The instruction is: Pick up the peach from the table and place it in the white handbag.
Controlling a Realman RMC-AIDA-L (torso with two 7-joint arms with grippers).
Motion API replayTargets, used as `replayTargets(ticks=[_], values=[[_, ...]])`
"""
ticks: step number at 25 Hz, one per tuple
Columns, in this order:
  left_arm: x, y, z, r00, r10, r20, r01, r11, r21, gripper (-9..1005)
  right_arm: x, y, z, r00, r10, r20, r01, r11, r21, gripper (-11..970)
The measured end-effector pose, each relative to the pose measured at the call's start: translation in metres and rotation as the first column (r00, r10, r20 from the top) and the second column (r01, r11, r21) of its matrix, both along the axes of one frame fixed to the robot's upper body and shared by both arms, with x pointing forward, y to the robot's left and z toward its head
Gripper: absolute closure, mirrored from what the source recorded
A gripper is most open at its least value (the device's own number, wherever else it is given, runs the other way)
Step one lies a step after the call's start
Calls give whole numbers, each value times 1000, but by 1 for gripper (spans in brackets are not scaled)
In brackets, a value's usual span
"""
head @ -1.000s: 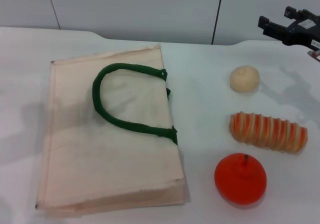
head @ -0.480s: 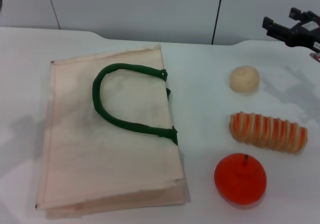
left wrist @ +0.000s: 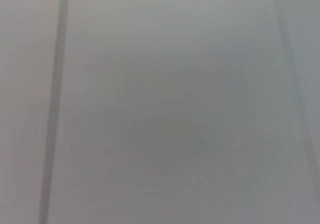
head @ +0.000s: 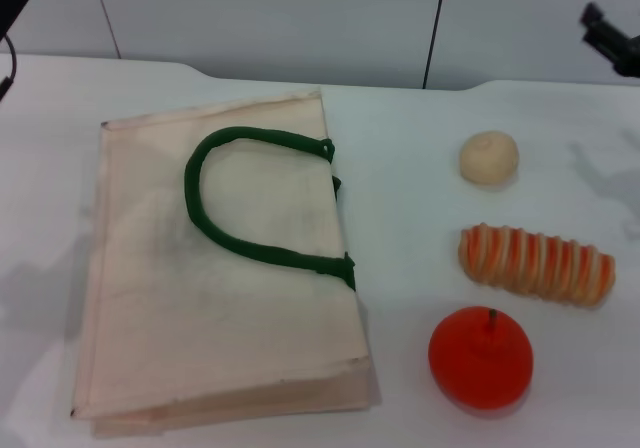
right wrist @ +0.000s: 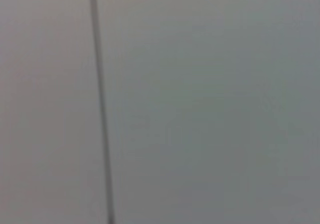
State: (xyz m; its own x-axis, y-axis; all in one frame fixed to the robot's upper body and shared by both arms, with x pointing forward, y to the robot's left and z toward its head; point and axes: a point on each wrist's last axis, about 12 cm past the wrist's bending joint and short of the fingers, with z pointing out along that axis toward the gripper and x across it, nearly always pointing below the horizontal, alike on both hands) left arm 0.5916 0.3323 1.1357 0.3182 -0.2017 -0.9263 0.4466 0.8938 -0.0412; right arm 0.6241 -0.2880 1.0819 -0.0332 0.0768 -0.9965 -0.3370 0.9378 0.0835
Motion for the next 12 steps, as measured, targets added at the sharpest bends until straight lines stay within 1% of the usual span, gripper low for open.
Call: replayTargets(ticks=[4,6,8,10,12], values=[[-2,-6,-17,996,89,-28,-91,992,-85,382,-14,-5,-7,987,-135,90,132,990,43,65],[-2,-9,-21,993,116,-36,-119,987,-112,382,-23,-11,-9,964,-231,130,221,972,86,65],[-5,-14,-27,989,140,-48,-146,976,-161,382,-24,-12,-9,960,-249,130,238,967,95,65],[-9,-19,-32,989,139,-57,-148,968,-201,382,-25,-15,-10,952,-277,128,263,958,112,65],[-10,-24,-35,989,132,-66,-144,965,-218,382,-25,-15,-10,952,-280,125,266,957,117,65]])
